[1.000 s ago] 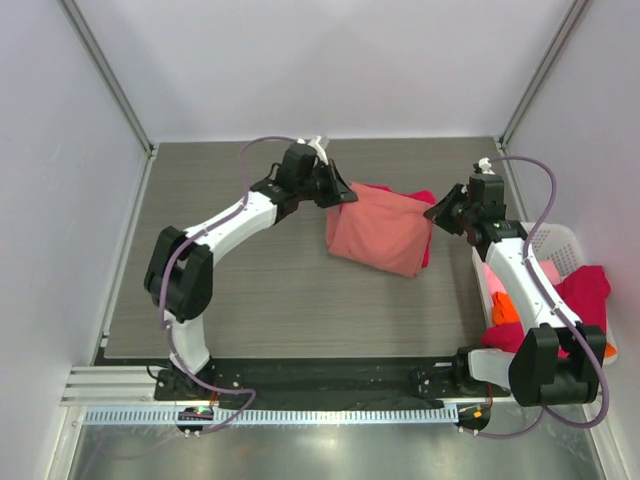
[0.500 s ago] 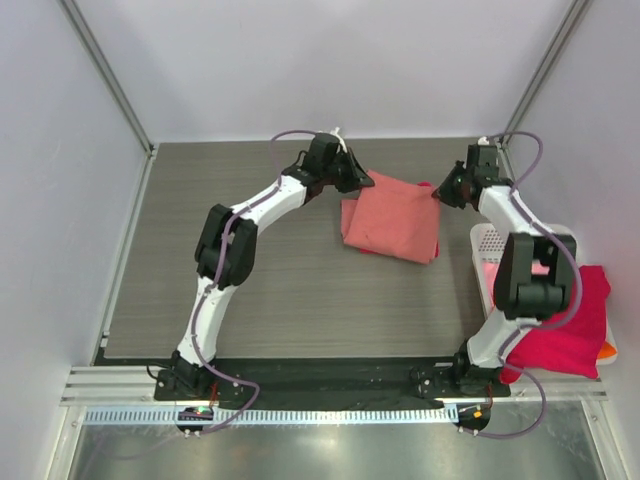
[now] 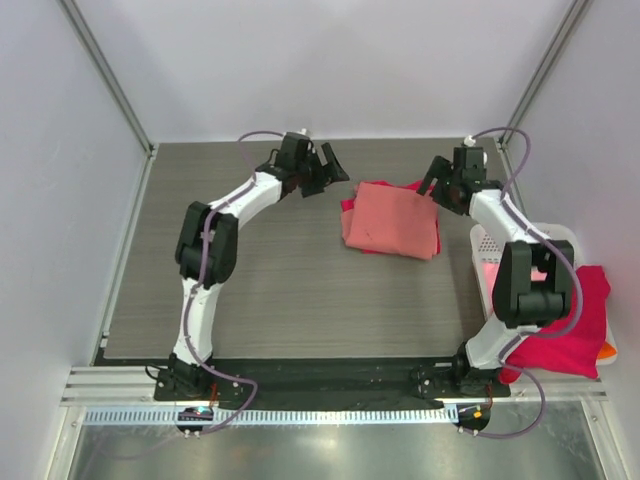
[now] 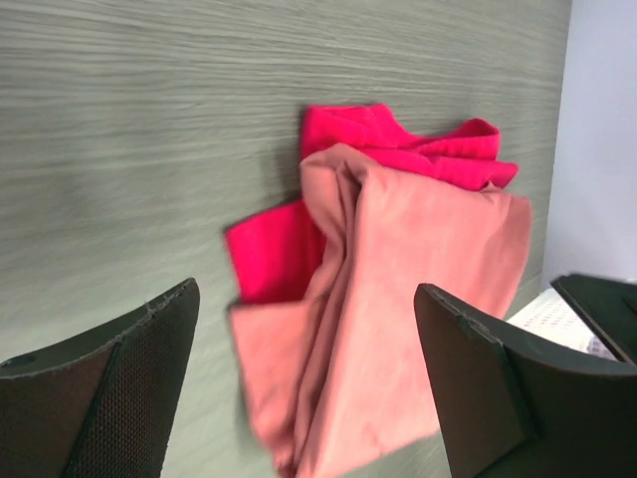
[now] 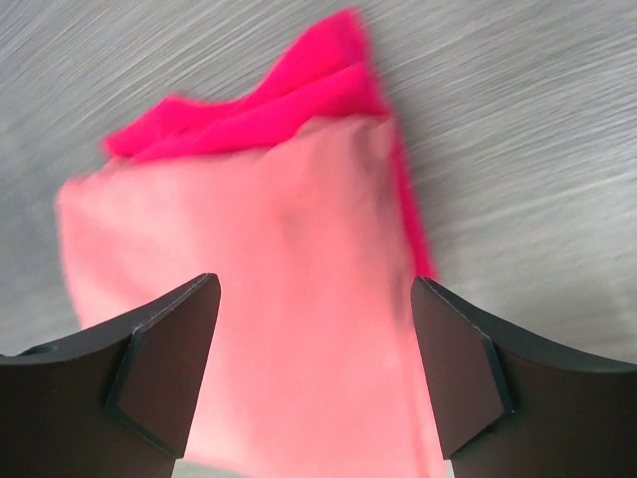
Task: Fold and stack the t-shirts
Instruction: Neatly place the folded tshirt to the corner
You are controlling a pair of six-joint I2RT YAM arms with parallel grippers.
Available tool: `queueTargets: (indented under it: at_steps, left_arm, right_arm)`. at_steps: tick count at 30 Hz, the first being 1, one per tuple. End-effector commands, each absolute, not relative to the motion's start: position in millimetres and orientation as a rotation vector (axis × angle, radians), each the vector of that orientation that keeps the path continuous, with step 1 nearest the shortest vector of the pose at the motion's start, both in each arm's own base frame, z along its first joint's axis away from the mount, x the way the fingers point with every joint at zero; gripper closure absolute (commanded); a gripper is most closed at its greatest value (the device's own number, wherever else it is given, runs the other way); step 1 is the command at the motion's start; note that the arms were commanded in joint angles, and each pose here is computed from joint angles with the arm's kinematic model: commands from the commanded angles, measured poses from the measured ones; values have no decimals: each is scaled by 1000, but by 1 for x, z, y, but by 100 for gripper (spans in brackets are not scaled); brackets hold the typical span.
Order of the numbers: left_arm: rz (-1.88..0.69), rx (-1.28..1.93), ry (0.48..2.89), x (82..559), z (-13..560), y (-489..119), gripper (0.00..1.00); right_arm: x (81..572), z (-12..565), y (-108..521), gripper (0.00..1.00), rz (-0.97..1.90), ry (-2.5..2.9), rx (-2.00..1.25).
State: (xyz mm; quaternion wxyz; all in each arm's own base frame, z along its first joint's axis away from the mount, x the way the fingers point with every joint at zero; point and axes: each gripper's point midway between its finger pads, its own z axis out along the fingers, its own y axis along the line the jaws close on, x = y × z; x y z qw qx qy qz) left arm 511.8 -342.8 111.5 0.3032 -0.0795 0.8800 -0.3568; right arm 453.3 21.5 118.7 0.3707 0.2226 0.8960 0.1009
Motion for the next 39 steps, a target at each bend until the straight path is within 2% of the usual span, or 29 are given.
queueTargets:
  at_steps: [1, 4, 7, 11, 14, 19, 26, 31, 35, 37, 39]
  left_arm:
    - [-885, -136, 2185, 498, 195, -318, 11]
    - [-815, -172, 2283, 468, 157, -298, 12]
    - [-748, -232, 2249, 456, 168, -269, 12]
    - [-723, -337, 2265, 431, 158, -230, 12]
    - [-706, -371, 2248, 416, 161, -211, 12]
    - [-666, -387, 2221, 398, 165, -192, 12]
    - [-679, -370, 2276, 380, 148, -190, 15]
    - [-694, -368, 2305, 367, 135, -190, 15]
    - [-699, -372, 2296, 365, 129, -189, 15]
    - [-702, -370, 2293, 363, 126, -188, 15]
    - [-705, -362, 2281, 362, 127, -188, 15]
  right_arm:
    - [433, 152, 52, 17, 196, 2251, 413]
    - [412, 143, 99, 18, 219, 2313, 273]
    - [398, 141, 149, 26, 275, 2346, 128]
    - [394, 127, 199, 45, 316, 2398, 2]
    - [397, 126, 233, 55, 359, 2400, -78]
    - [412, 94, 269, 62, 357, 2462, -144]
    - [418, 42, 231, 66, 85, 2557, -78]
    - [415, 27, 165, 67, -16, 2603, 54]
    - [432, 32, 94, 67, -81, 2572, 260]
    - [441, 35, 83, 64, -69, 2561, 282]
    - [449, 42, 72, 49, -128, 2533, 304]
